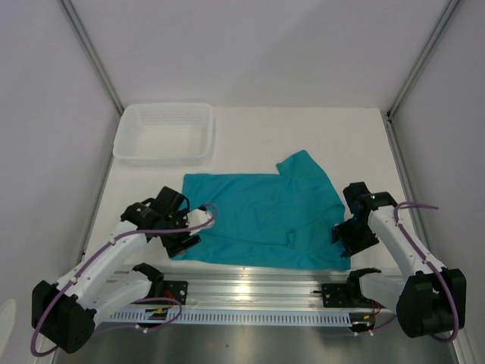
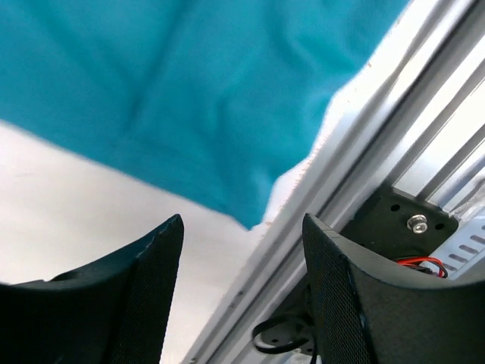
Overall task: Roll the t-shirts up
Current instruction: Fold the tshirt
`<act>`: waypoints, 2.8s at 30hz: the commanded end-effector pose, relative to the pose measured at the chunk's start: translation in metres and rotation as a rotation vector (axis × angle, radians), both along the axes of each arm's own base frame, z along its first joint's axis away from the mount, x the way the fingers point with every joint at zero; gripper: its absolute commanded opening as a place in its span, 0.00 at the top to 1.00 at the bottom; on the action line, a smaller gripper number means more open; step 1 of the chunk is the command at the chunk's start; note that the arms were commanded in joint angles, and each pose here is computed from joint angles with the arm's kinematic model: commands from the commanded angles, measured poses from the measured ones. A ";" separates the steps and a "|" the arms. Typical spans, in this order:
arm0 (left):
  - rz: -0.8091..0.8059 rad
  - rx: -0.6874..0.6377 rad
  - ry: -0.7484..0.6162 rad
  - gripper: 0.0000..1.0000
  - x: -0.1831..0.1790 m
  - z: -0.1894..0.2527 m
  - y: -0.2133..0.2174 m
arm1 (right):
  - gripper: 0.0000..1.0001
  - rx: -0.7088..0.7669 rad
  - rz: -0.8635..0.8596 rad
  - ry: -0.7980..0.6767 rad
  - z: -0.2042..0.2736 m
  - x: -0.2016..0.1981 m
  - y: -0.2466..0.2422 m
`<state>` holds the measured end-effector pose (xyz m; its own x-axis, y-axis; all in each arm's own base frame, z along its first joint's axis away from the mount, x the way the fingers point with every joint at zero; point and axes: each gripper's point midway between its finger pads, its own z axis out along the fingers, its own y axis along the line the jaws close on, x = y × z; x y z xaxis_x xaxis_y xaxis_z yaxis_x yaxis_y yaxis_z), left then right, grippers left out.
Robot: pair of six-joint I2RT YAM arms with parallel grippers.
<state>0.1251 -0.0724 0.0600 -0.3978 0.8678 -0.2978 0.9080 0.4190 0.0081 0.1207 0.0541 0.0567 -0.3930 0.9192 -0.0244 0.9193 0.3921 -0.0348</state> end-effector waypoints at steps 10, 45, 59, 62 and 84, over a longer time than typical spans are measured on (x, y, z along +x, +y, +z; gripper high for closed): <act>0.301 -0.028 -0.470 0.37 0.166 0.068 -0.008 | 0.38 -0.224 0.534 -0.641 0.128 0.175 -0.002; 0.538 0.018 -0.168 0.49 0.294 -0.033 0.005 | 0.46 -0.023 0.897 -0.472 -0.048 0.398 0.055; 0.532 0.013 -0.121 0.79 0.286 -0.037 0.008 | 0.55 -0.003 0.977 -0.518 -0.031 0.380 0.074; 0.521 0.000 -0.125 0.99 0.283 -0.034 0.006 | 0.65 -0.012 0.966 -0.505 -0.034 0.380 0.071; 0.423 -0.095 -0.322 0.99 0.261 0.024 0.005 | 1.00 -0.138 0.941 -0.644 0.060 0.316 0.045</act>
<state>0.3824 -0.0649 0.0638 -0.6422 0.6064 -0.4688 0.6059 0.7762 0.1740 0.4449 0.1040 0.0788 -0.8562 0.2343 -0.4605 0.1410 0.9634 0.2280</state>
